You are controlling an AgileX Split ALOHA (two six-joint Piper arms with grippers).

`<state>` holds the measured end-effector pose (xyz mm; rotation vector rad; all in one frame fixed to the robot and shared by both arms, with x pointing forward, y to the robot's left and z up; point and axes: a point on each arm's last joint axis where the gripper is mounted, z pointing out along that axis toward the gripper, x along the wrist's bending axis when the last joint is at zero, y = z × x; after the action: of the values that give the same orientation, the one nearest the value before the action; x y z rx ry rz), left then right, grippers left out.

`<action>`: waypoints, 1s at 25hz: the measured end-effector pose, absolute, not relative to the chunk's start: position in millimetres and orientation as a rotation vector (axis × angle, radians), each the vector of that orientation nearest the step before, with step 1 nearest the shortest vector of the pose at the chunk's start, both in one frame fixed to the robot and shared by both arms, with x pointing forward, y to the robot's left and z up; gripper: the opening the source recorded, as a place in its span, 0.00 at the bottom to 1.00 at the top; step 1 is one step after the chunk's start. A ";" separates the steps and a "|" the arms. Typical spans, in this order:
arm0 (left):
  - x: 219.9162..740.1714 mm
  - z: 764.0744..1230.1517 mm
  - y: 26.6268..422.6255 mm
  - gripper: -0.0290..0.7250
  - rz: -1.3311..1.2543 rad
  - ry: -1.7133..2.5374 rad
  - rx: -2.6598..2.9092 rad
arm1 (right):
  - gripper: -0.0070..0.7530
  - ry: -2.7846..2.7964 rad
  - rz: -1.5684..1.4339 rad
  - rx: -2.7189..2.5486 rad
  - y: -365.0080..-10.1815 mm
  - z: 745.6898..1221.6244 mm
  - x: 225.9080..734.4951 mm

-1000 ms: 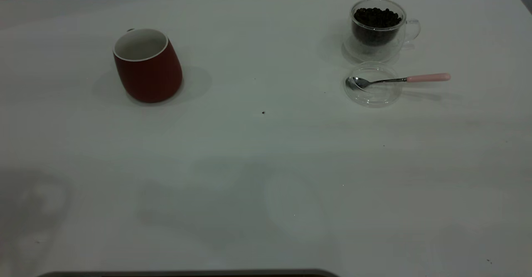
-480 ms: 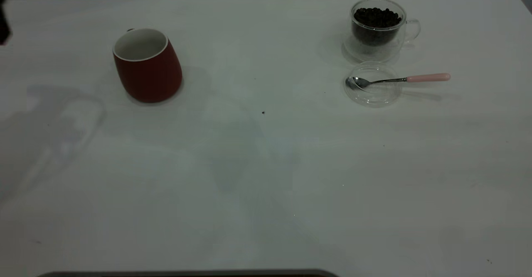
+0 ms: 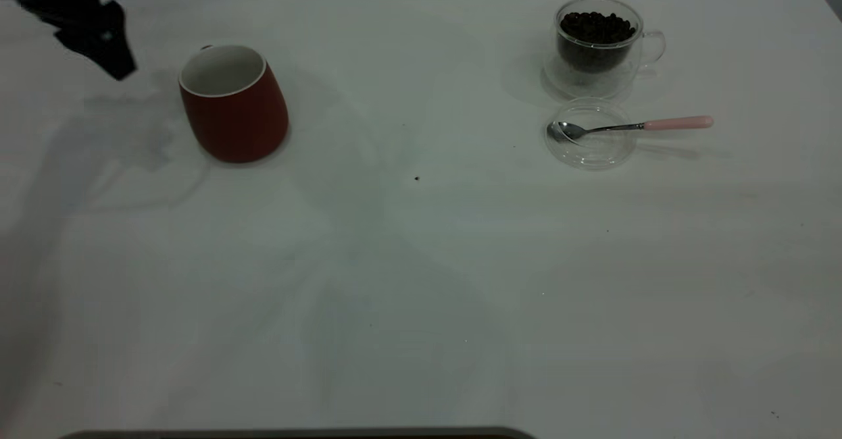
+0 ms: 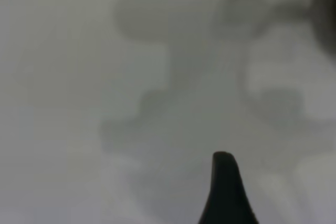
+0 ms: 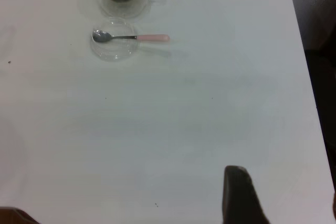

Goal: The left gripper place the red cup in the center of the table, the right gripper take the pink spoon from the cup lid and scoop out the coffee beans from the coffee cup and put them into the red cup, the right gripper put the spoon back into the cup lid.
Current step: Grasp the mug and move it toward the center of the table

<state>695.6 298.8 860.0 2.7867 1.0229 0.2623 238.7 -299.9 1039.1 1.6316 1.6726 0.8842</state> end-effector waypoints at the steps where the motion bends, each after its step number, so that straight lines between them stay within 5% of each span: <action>1: 698.1 857.2 293.9 0.82 0.264 0.896 2.818 | 0.61 1.673 0.884 1.632 -299.9 1039.1 238.7; 8: 695.6 831.4 256.9 0.82 0.216 0.229 2.913 | 0.61 1.673 0.884 1.632 -299.9 1039.1 238.7; 25: 686.7 827.0 175.8 0.82 0.252 -0.003 2.827 | 0.61 1.673 0.884 1.632 -299.9 1039.1 238.7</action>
<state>686.7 175.8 827.0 2.8271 -0.0026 0.2515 238.7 -299.9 1039.1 1.6316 1.6726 0.8842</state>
